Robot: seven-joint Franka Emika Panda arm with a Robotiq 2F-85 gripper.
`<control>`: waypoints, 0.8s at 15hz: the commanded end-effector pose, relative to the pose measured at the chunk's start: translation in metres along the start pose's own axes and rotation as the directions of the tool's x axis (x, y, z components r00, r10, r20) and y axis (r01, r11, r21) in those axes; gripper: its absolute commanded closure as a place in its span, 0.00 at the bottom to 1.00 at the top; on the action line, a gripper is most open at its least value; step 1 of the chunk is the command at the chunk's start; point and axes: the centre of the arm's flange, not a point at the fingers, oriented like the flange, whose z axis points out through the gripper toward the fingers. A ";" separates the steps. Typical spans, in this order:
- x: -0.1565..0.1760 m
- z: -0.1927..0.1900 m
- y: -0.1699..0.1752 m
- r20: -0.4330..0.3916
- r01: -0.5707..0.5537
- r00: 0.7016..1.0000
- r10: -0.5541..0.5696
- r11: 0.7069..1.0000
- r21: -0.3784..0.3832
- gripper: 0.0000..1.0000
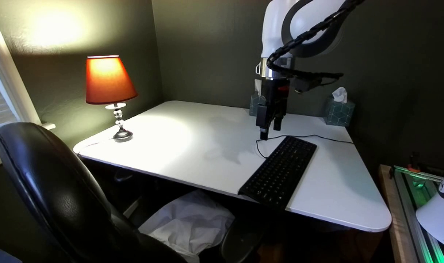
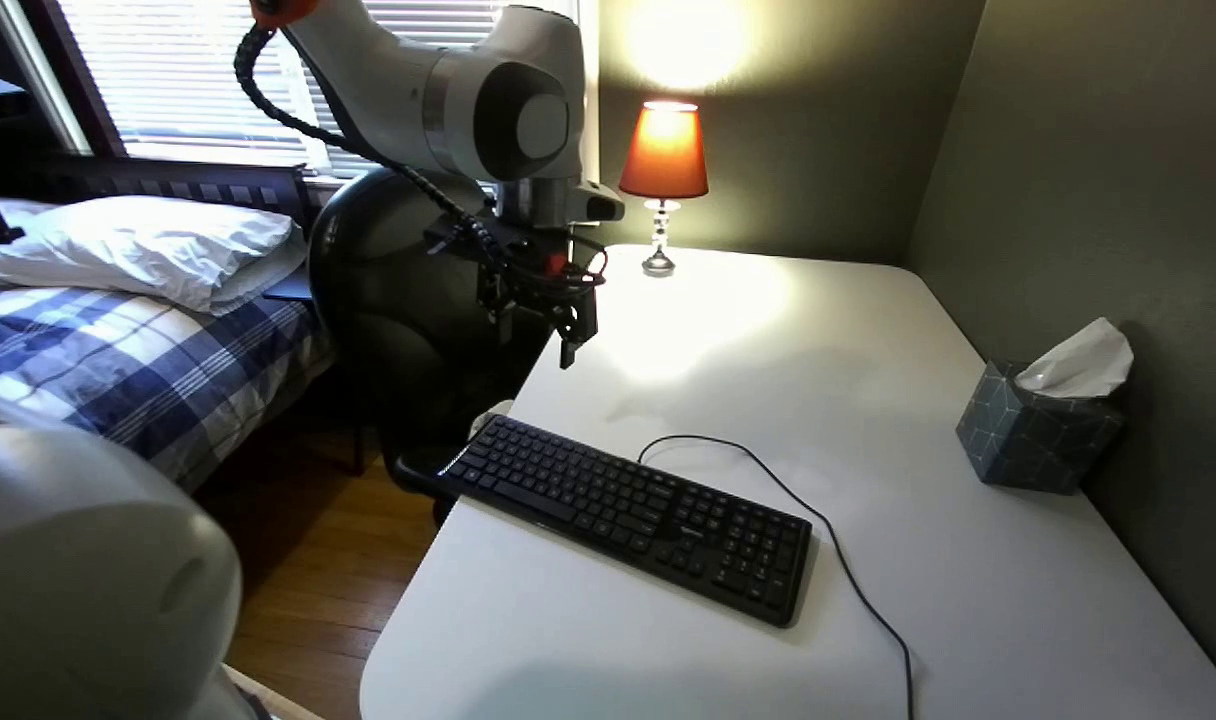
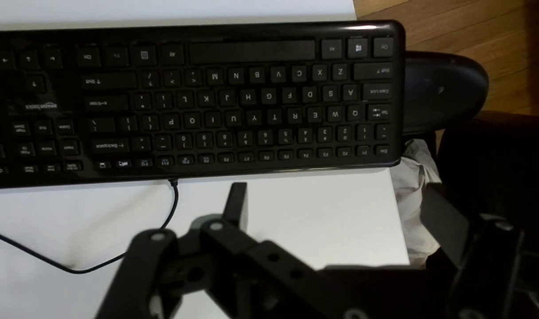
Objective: Press a button on the top right of the keyboard
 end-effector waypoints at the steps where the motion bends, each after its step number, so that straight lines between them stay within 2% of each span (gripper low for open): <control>1: 0.000 0.000 0.000 0.000 0.000 1.000 0.000 1.000 0.000 0.00; 6: 0.005 0.013 0.000 0.004 -0.014 1.000 0.014 1.000 -0.006 0.00; 7: 0.005 0.015 0.000 0.006 -0.015 1.000 0.015 1.000 -0.005 0.25; 8: 0.006 0.018 0.000 0.007 -0.015 1.000 0.015 1.000 -0.008 0.26; 12: 0.008 0.029 0.000 0.016 -0.013 1.000 0.013 1.000 -0.004 0.58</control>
